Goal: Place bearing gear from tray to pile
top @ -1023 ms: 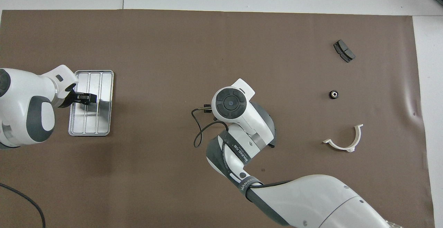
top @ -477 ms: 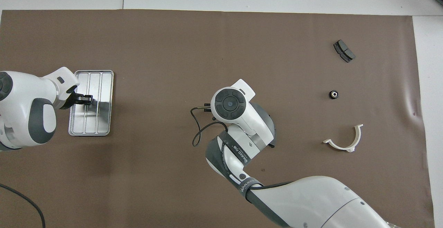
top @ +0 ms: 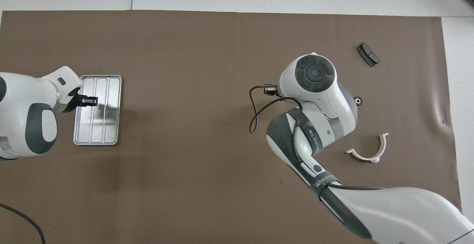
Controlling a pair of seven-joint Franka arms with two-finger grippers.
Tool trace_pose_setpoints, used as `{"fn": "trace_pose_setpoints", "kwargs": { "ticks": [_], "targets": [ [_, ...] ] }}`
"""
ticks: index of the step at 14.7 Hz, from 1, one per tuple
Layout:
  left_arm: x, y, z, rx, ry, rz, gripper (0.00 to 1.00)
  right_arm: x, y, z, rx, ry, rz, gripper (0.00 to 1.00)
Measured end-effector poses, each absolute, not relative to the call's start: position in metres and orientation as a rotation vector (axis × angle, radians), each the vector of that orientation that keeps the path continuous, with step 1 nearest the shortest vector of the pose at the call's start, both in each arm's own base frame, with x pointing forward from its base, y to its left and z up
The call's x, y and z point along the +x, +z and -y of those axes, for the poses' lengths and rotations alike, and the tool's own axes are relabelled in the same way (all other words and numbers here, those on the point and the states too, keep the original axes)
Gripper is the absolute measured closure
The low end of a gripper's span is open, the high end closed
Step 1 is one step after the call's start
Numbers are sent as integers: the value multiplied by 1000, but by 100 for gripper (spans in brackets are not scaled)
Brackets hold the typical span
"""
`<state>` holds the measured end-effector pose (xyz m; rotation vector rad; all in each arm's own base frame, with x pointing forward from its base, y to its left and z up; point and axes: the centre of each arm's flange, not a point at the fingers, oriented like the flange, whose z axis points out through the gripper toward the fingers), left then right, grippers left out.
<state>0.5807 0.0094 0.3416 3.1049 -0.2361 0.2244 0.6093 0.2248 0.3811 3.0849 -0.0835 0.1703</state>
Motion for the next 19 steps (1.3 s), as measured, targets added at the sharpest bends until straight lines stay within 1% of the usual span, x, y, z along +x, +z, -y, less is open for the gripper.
{"fn": "trace_pose_setpoints", "kwargs": {
  "ticks": [2,4,7,9,11,13,16,19],
  "targets": [
    [579,354,27,3094,230,241,77,607,376,-173,3065,109,14,65],
    [575,356,84,3080,227,183,77,600,354,-130,3053,44,-30,65],
    [556,358,176,3056,216,94,77,591,324,-68,3052,-6,-134,65],
    [540,360,227,3041,212,83,77,585,312,-37,3062,-41,-137,65],
    [525,359,270,3034,204,89,77,580,308,-34,3078,-39,-125,65],
    [516,351,307,3055,212,89,77,578,308,-45,3088,-29,-110,65],
    [521,341,347,3071,247,65,77,575,310,-65,3090,-24,-85,65],
    [522,328,373,3068,241,103,77,571,304,-68,3099,-19,-27,65]
  ]
}}
